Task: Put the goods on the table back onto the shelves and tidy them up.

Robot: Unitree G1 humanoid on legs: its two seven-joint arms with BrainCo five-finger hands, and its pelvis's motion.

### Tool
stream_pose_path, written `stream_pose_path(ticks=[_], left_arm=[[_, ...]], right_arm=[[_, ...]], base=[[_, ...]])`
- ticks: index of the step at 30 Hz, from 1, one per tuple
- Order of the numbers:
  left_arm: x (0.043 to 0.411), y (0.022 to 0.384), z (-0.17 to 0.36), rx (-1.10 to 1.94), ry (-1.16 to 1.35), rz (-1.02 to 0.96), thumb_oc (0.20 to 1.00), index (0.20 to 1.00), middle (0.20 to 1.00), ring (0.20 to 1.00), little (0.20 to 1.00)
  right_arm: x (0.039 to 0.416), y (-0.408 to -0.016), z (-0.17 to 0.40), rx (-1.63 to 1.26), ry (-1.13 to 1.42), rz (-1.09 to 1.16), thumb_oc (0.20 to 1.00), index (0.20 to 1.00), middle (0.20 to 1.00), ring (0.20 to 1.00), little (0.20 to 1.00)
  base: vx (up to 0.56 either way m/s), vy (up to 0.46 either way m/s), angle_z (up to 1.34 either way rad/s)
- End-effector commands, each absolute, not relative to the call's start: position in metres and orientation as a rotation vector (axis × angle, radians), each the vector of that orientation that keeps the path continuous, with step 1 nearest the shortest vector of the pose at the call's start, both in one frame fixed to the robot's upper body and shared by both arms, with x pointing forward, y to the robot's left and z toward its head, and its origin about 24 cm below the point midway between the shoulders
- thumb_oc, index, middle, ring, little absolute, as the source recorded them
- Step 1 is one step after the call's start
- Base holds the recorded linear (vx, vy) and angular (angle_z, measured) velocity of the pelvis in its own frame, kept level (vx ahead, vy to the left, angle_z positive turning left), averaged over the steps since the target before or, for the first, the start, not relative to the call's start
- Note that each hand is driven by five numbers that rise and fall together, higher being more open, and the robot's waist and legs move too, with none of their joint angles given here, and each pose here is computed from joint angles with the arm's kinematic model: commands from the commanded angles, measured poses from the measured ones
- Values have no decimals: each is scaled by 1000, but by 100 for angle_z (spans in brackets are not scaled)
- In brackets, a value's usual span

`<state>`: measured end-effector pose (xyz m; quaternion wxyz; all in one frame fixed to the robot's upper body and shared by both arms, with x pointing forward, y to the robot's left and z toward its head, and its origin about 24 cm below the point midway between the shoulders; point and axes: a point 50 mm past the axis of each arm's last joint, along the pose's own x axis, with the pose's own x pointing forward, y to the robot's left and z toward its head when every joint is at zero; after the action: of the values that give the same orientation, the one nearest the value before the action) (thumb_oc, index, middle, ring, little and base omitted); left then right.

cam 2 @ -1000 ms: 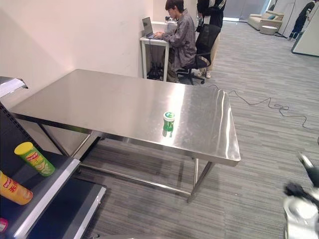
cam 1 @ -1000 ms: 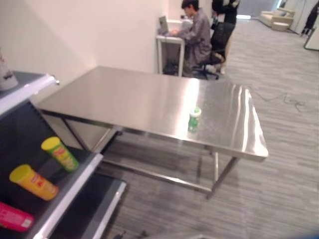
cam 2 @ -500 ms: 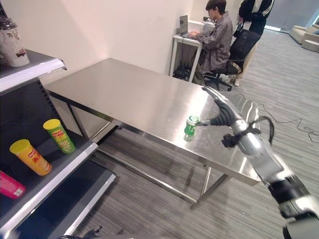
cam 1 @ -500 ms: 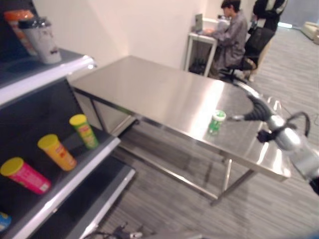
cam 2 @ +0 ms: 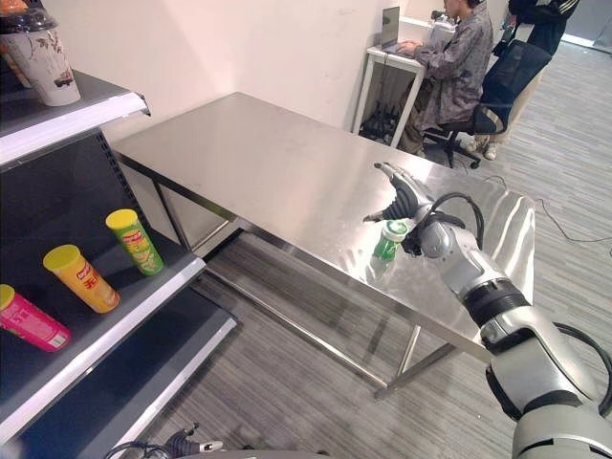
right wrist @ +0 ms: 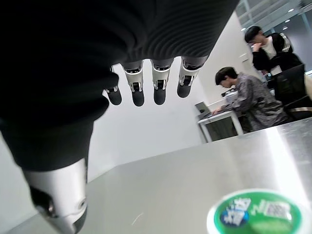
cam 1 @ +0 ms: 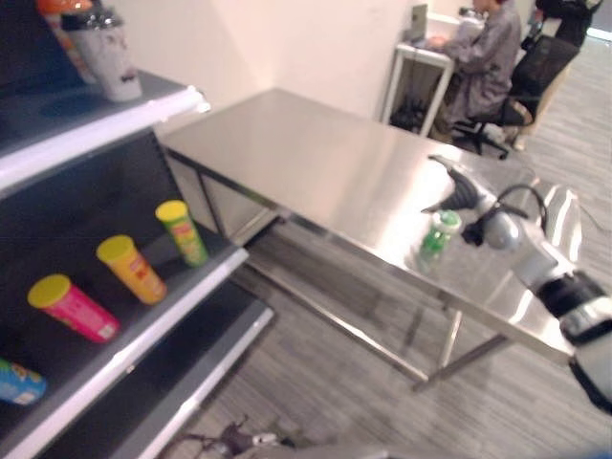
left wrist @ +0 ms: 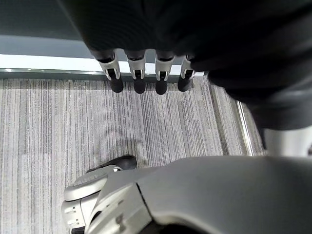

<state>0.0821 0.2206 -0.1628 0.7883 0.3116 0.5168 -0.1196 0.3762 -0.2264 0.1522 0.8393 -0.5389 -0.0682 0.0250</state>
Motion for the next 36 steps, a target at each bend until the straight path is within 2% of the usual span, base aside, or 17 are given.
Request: stream_pose_path(ticks=[1,9,20,36], left_arm=[[90,199,-166,648,1094,-310,1000,1000,1000,1000,1000],[77,204,-169,604,1150,-267,1000,1000,1000,1000,1000],[73,204,-169,596,1162,-270,1000,1000,1000,1000,1000],[71,208,-169,584,1175,-257,1000,1000,1000,1000,1000]], right_arm=[[387,-224,204,-1191,-286,-46,1000,1000,1000,1000,1000],[371,-252,199,-1151,-263,-79,1000,1000,1000,1000,1000],[352,-270,183,-1116,-215,-47,1000,1000,1000,1000,1000],[341,-264,153,-1011,-146,65,1000,1000,1000,1000,1000]], base=[[16,-10,13],[23,-11,8],[2,-1,0],[2,0,-3]])
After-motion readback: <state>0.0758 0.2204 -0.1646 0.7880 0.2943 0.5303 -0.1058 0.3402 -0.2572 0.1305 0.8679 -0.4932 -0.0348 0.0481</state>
